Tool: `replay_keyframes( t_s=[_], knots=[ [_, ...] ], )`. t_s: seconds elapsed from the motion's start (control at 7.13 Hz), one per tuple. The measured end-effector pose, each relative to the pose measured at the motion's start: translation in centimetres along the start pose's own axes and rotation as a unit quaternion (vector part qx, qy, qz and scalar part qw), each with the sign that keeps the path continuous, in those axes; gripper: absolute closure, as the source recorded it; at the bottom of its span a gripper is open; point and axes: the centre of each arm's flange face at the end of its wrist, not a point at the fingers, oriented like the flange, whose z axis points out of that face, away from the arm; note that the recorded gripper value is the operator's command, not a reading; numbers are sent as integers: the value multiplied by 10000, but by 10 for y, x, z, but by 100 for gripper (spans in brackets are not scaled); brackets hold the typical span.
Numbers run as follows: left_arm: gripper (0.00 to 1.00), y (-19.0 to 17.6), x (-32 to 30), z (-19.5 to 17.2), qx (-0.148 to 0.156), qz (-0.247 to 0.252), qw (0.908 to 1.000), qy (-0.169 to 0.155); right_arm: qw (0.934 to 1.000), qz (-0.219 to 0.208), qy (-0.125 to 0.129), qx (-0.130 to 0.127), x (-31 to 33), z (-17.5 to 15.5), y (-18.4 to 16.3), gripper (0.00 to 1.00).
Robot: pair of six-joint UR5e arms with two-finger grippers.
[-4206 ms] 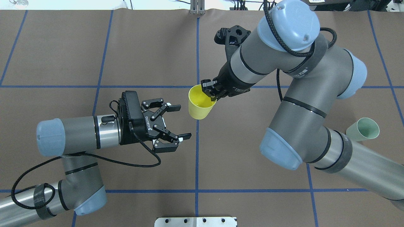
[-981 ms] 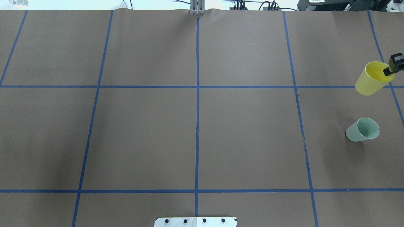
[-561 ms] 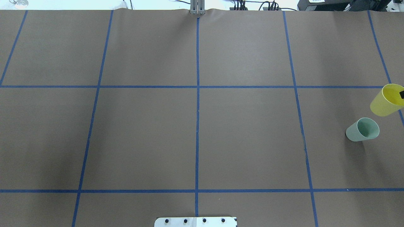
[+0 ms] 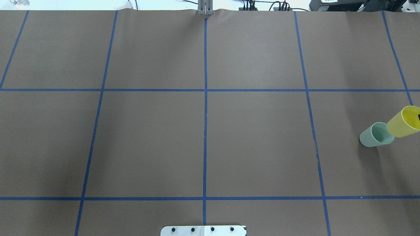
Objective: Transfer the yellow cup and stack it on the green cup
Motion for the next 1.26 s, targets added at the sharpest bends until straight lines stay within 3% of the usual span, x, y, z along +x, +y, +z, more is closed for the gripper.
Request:
replay_keyframes(
  t_s=[0.56,1.26],
  knots=[
    [0,6,1,-2,11,11,10000,7,10000,-36,-9,-30,-4,20,12,100],
    [0,7,0,0,-3,1,10000,1,9999,6,85,56,-12,30,-1,100]
  ],
)
